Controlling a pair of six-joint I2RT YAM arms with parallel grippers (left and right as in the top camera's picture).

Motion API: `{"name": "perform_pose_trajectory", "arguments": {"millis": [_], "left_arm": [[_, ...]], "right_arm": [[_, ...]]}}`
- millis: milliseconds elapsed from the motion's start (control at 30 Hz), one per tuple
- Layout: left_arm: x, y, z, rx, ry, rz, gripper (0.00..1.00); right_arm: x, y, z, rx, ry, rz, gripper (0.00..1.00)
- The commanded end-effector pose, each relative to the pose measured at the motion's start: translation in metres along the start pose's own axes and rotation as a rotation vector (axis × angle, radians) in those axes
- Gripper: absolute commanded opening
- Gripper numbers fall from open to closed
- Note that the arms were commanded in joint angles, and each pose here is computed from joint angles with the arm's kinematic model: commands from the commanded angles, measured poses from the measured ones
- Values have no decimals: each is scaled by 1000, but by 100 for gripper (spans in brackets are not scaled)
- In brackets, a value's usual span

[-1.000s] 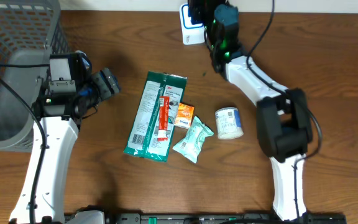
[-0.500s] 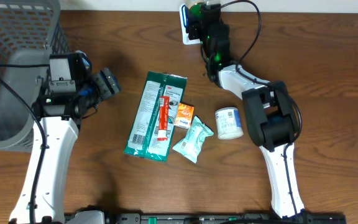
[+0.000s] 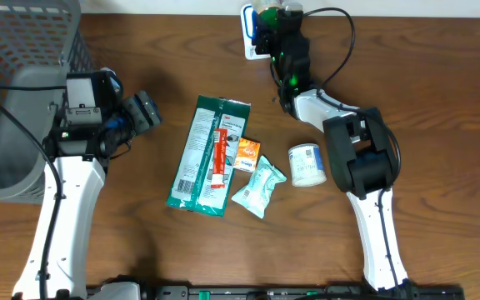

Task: Scan the item barcode
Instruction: 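Hold the jar in front of the scanner with the right gripper, then carry the jar to the right table edge and release it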

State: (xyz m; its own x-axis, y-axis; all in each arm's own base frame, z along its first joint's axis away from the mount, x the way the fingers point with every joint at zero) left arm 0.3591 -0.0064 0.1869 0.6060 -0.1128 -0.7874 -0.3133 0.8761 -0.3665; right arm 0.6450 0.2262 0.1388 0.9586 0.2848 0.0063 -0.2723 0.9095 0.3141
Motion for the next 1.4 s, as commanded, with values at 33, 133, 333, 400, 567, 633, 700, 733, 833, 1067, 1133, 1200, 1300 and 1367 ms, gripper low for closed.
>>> {"name": "perform_pose_trajectory", "arguments": {"millis": [33, 133, 333, 400, 567, 633, 700, 733, 833, 1067, 1133, 1200, 1300, 1367], "left_arm": [[-6, -2, 9, 13, -29, 0, 88], [-6, -2, 9, 13, -29, -1, 88], [-6, -2, 9, 13, -29, -1, 88], [-6, -2, 9, 13, -29, -1, 88], [-6, -2, 9, 13, -29, -1, 88], [-6, -2, 9, 13, -29, -1, 88], [-6, -2, 9, 13, -29, 0, 88], [-6, -2, 9, 13, -29, -1, 88], [-6, -2, 9, 13, -29, -1, 88], [-6, -2, 9, 13, -29, -1, 88], [-6, -2, 9, 13, -29, 0, 88], [-6, -2, 9, 13, -29, 0, 88], [-6, -2, 9, 13, -29, 0, 88], [-6, -2, 9, 13, -29, -1, 88]], "right_arm": [[2, -8, 17, 28, -45, -9, 1], [2, -8, 17, 28, -45, -9, 1], [2, -7, 17, 38, -45, -8, 1], [2, -8, 19, 38, -53, -7, 1], [0, 2, 45, 38, -86, 57, 1], [-3, 12, 69, 38, -100, 106, 1], [-9, 18, 101, 56, -91, 122, 1], [-13, 19, 113, 58, -64, 118, 1], [-37, 13, 156, 64, 52, 45, 1], [-133, -53, 182, 95, 414, -222, 1], [-169, -84, 178, 113, 525, -321, 1], [-213, -128, 166, 175, 659, -460, 1], [-268, -184, 145, 279, 811, -635, 1], [-302, -215, 129, 356, 886, -733, 1]]}}
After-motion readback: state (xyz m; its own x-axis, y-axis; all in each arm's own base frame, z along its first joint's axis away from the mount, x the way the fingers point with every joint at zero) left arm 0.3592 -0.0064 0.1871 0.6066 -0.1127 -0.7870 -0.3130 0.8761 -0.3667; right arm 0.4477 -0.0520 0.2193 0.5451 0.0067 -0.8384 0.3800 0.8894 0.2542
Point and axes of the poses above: each gripper's point midway between its finger pads, its own x axis out along the fingers, its own y axis along the line the jaws close on, z = x × y, the point moved 1 cm from there along -x, back along the fingers
